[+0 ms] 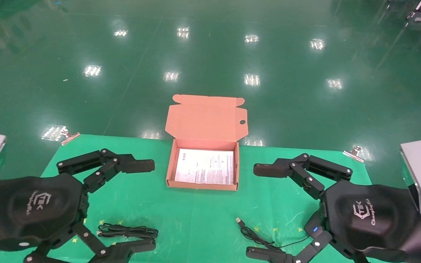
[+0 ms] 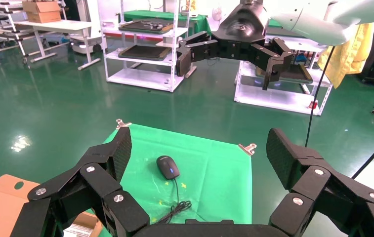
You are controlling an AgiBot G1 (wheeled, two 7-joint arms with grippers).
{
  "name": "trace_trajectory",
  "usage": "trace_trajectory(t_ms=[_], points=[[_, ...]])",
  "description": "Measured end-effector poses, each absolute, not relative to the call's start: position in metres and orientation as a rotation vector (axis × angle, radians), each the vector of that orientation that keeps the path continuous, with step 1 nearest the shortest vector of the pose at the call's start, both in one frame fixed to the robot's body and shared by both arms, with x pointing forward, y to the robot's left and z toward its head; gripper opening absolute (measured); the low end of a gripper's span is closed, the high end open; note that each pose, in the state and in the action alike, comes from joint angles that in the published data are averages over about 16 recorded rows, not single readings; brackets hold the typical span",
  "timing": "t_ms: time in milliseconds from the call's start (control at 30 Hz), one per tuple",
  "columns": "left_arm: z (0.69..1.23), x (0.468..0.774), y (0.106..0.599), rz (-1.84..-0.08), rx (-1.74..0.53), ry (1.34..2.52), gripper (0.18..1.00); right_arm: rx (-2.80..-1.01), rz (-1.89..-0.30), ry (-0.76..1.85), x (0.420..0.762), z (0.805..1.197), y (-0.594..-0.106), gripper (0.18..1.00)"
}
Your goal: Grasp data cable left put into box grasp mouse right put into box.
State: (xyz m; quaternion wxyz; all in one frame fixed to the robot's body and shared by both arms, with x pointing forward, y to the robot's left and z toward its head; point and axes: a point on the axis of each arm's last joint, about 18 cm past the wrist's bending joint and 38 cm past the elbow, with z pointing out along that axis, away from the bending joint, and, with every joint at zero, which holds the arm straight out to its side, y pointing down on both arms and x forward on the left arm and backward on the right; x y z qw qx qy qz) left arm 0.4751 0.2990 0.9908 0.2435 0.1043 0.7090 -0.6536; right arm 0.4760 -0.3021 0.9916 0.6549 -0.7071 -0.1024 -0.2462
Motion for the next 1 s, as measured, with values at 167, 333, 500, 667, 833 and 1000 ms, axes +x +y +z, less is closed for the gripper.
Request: trace_trajectory(t_ms=[167,333,500,667,833,1000], points=[[0.986,0.478,0.296,-1.731,0.289,1.988,1.001,-1.65,-0.588,-0.252,0.477,0.988,-0.303,1.001],[0.977,0.488,0.29,-1.618,0.288,2.087,1.001,-1.753,-0.644,-0.302,0.481,0.982,-0.302,1.001],[0.965,0.505,0.284,-1.437,0.276,2.218,1.001,-1.917,-0.729,-0.391,0.493,0.972,-0.301,1.001],[0.953,0.53,0.278,-1.211,0.259,2.34,1.001,-2.104,-0.81,-0.497,0.511,0.96,-0.3,1.001],[0.941,0.557,0.275,-0.965,0.237,2.43,1.001,-2.29,-0.88,-0.592,0.536,0.947,-0.299,1.001],[0.928,0.583,0.274,-0.73,0.206,2.481,1.001,-2.445,-0.93,-0.65,0.56,0.932,-0.297,1.001]])
